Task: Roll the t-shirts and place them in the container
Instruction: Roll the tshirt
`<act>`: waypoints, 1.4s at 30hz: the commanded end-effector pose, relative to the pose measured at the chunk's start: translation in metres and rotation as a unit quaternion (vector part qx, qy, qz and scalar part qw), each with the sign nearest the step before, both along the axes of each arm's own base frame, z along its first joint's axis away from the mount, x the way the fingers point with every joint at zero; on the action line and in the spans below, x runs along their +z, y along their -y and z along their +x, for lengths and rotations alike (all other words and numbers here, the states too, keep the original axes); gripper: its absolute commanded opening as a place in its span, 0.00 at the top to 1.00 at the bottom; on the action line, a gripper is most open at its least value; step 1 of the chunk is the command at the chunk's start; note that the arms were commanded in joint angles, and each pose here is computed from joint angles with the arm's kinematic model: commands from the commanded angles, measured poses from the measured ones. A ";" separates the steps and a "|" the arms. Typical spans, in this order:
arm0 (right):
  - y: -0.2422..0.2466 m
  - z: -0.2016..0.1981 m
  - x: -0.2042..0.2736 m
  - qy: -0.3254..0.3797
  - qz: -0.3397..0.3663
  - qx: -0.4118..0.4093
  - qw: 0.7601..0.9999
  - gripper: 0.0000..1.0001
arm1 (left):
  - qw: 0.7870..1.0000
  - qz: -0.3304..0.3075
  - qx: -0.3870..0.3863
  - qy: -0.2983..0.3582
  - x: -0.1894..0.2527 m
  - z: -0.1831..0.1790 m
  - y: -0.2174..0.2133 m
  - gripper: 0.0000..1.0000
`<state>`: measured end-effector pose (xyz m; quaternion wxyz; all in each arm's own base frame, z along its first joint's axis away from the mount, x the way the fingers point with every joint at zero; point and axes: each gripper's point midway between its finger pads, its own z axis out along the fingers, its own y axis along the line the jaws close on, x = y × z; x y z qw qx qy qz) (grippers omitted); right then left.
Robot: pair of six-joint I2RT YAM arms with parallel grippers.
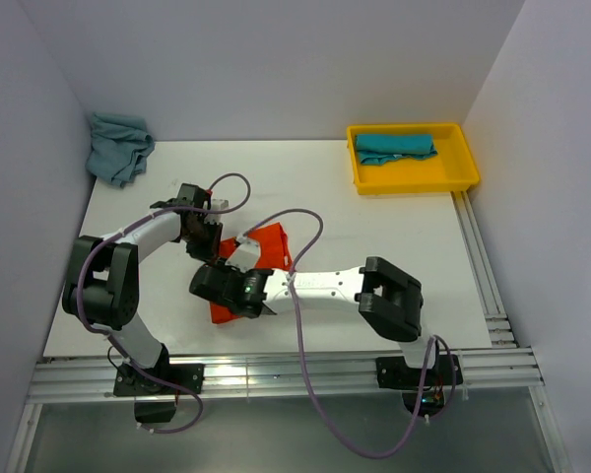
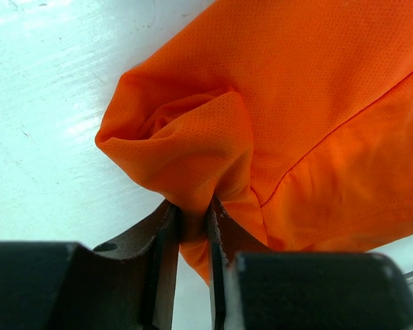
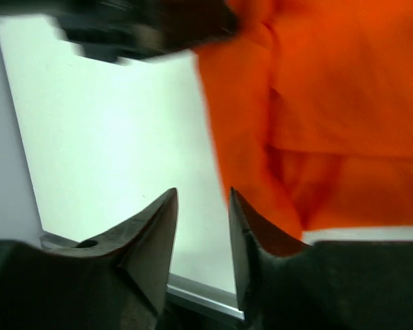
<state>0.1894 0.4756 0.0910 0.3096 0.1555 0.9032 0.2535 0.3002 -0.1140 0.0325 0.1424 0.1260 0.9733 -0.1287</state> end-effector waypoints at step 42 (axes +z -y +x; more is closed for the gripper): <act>0.004 0.030 -0.029 0.095 -0.299 0.058 0.948 0.49 | 1.000 0.010 -0.011 -0.005 -0.002 0.000 0.004 0.75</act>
